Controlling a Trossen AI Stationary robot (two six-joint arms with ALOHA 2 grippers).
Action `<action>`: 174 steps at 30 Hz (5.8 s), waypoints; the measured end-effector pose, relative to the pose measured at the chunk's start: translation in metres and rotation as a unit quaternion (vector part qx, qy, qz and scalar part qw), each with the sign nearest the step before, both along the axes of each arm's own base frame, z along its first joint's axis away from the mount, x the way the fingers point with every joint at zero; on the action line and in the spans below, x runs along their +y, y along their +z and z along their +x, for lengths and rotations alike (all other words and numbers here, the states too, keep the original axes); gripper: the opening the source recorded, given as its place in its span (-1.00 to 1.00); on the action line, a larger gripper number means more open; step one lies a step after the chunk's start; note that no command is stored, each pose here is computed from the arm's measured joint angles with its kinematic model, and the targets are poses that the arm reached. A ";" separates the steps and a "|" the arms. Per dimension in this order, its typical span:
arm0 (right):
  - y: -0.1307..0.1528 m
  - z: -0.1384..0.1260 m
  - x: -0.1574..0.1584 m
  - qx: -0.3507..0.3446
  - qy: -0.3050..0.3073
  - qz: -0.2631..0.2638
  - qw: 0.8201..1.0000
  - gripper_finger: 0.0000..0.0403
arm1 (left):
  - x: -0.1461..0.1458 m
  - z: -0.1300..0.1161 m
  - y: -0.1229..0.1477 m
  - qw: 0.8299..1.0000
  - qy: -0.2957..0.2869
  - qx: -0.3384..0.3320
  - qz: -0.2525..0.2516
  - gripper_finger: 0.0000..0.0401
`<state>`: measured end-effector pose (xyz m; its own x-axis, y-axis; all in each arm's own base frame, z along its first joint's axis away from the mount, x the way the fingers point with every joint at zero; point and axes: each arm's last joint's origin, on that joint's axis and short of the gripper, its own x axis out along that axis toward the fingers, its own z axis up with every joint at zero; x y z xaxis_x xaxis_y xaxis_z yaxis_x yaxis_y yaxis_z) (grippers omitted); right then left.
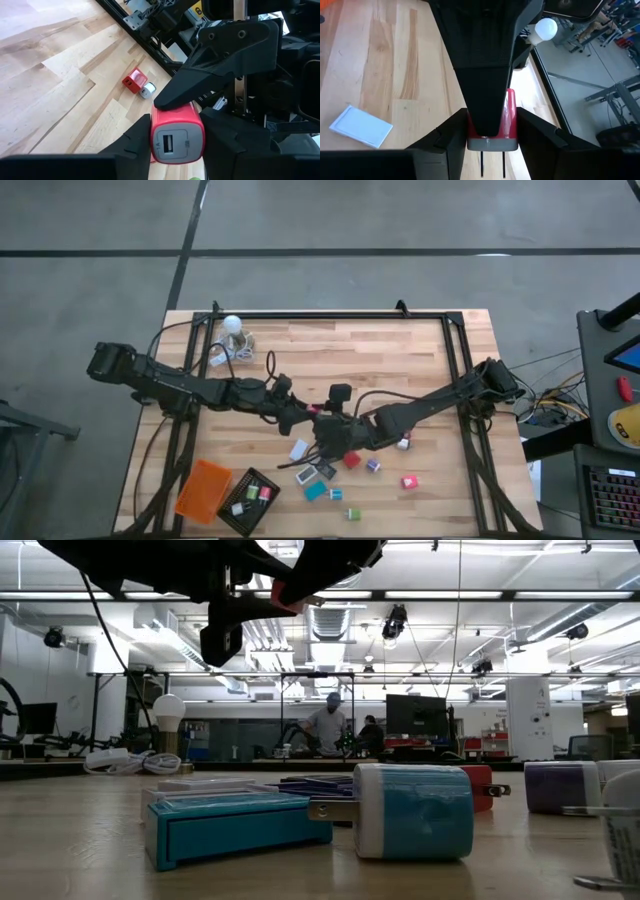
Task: Pick & Place Office items
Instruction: Put the pink white charger adapter into the black basket
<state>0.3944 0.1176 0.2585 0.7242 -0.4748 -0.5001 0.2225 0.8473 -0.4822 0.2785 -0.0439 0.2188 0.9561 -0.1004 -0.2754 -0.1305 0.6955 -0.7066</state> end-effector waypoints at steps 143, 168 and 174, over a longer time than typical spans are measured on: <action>-0.045 -0.063 0.029 0.076 -0.164 0.093 0.979 0.70 | -0.105 -0.082 0.047 0.910 -0.005 0.415 0.017 -0.31; -0.047 -0.059 0.019 0.085 -0.166 0.081 0.979 0.70 | -0.145 -0.049 -0.002 0.846 -0.077 0.528 -0.023 -0.28; -0.048 -0.059 0.018 0.086 -0.168 0.083 0.979 0.70 | -0.142 -0.051 -0.010 0.842 -0.068 0.534 -0.019 -0.21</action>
<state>0.3358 0.1355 0.2107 0.4400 -0.5737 -0.6908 0.4293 0.8101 -0.3993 0.2271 -0.1860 0.2083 0.1430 -0.2168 -0.9657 -0.6274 0.7347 -0.2579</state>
